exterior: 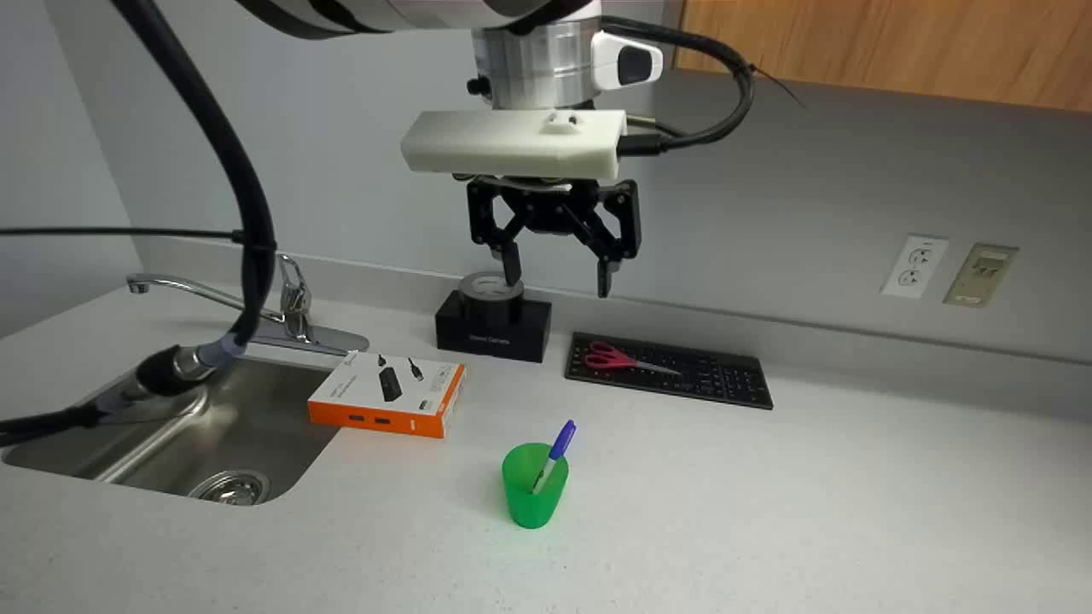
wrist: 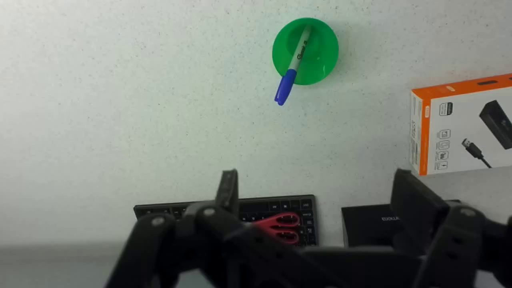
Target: Remove the pen from the cup and put in the counter
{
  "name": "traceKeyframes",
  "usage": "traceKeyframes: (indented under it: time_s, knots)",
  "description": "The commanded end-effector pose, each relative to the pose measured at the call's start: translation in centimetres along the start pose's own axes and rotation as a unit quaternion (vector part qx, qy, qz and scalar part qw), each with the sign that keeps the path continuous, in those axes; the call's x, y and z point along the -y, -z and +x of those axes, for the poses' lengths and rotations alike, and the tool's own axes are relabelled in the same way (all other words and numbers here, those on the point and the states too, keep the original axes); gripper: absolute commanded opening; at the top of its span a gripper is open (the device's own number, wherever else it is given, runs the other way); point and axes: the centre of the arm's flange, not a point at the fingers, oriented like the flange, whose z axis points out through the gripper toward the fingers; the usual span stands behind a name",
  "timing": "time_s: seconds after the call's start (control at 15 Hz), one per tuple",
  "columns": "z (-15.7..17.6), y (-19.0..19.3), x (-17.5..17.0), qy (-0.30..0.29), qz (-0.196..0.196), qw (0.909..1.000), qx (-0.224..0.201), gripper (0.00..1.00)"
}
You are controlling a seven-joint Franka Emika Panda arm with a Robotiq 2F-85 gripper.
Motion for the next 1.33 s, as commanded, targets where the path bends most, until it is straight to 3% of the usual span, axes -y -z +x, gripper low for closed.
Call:
traceKeyframes:
  time_s: [0.0,0.47,1.0,1.27]
  knots:
    - [0.0,0.0,0.0,0.0,0.0,1.0,0.0,1.0]
    - [0.1,-0.1,0.1,0.013,0.008,0.9998,0.011,1.0]
    - [0.0,-9.1,-1.7,0.012,0.029,0.9951,0.094,1.0]
    - [-0.7,-13.1,-2.0,-0.004,0.02,0.9936,0.111,1.0]
